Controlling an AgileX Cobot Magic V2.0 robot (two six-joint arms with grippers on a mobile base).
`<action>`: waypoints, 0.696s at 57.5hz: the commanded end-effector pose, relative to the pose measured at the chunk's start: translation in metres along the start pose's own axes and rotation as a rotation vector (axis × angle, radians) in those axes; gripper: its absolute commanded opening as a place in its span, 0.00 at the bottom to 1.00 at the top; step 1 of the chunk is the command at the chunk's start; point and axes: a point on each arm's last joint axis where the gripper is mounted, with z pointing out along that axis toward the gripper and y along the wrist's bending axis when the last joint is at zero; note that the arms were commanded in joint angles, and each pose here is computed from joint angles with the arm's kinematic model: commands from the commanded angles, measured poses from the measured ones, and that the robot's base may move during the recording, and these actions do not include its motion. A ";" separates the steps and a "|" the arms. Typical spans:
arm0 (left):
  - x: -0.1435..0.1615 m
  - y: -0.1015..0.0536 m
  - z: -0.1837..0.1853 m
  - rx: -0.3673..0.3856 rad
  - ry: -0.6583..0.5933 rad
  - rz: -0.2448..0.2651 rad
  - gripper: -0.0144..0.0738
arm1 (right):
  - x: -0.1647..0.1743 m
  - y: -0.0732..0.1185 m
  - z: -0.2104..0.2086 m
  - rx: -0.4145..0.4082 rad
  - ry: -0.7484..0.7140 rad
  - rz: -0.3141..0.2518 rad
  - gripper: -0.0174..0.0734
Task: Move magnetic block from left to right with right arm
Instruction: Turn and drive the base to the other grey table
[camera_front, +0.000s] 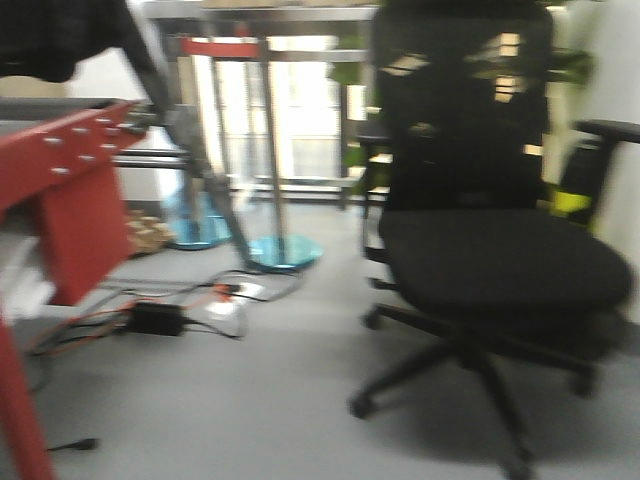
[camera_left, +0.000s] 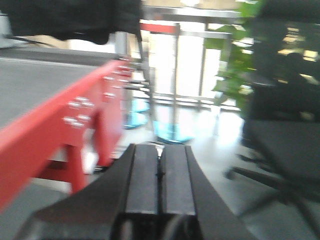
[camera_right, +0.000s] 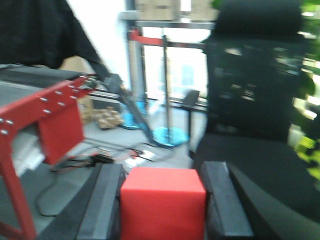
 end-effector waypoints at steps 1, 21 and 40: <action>-0.007 0.001 -0.001 -0.006 -0.094 -0.011 0.02 | -0.016 0.002 0.000 -0.010 -0.101 -0.015 0.41; -0.007 0.001 -0.001 -0.006 -0.094 -0.011 0.02 | -0.016 0.002 0.000 -0.010 -0.101 -0.015 0.41; -0.007 0.001 -0.001 -0.006 -0.094 -0.011 0.02 | -0.016 0.002 0.000 -0.010 -0.101 -0.015 0.41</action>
